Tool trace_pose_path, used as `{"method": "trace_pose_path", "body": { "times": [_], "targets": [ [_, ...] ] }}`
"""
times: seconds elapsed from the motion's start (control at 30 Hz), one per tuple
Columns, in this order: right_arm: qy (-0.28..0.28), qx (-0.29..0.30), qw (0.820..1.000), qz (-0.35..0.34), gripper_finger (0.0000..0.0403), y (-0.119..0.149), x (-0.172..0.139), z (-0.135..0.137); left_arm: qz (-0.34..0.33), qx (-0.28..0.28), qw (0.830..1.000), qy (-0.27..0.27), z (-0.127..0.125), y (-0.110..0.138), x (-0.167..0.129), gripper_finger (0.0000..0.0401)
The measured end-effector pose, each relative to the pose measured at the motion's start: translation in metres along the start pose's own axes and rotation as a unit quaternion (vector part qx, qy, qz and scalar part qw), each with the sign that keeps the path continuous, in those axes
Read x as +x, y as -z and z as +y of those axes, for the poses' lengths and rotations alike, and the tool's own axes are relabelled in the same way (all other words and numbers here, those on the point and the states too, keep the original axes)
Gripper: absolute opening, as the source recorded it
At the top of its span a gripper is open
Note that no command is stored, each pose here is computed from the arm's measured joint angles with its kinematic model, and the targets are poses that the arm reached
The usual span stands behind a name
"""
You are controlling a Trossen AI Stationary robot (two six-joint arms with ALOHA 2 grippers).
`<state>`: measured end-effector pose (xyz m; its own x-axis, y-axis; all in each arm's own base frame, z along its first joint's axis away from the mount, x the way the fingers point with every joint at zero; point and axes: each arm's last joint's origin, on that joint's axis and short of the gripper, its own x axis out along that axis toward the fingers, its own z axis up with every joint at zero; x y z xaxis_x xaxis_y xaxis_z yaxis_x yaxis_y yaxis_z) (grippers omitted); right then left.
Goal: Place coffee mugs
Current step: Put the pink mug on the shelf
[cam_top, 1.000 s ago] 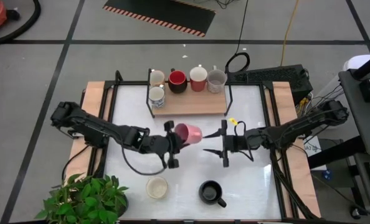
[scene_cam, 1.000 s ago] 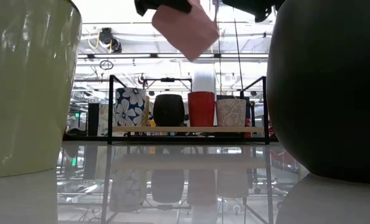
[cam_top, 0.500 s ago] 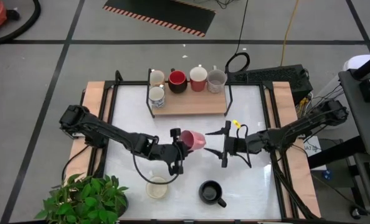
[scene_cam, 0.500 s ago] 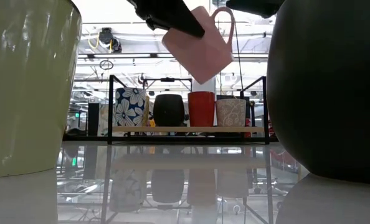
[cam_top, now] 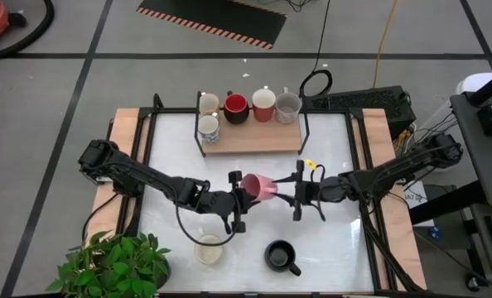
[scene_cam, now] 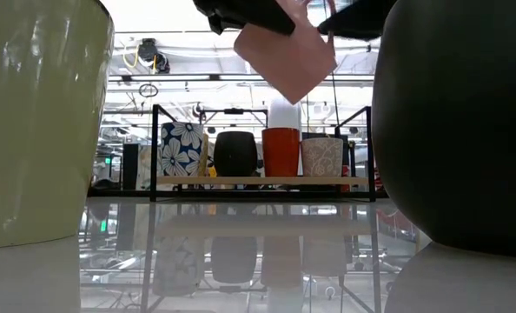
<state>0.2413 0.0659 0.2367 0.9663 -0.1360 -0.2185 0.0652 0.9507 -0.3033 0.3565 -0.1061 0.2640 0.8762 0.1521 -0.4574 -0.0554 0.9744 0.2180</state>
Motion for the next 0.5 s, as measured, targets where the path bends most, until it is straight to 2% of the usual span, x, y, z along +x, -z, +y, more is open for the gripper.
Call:
{"method": "trace_pose_path", "body": {
  "times": [0.33, 0.5],
  "targets": [
    [0.011, 0.022, 1.0, -0.008, 0.004, 0.001, 0.0038, -0.0037, -0.007, -0.013, 1.0, -0.01, 0.0032, -0.0016, 0.0009, 0.0031],
    [0.012, 0.027, 1.0, -0.008, 0.0033, 0.0012, 0.0038, -0.0037, -0.006, -0.026, 1.0, -0.011, 0.0053, -0.0015, 0.0019, 0.0031]
  ]
}}
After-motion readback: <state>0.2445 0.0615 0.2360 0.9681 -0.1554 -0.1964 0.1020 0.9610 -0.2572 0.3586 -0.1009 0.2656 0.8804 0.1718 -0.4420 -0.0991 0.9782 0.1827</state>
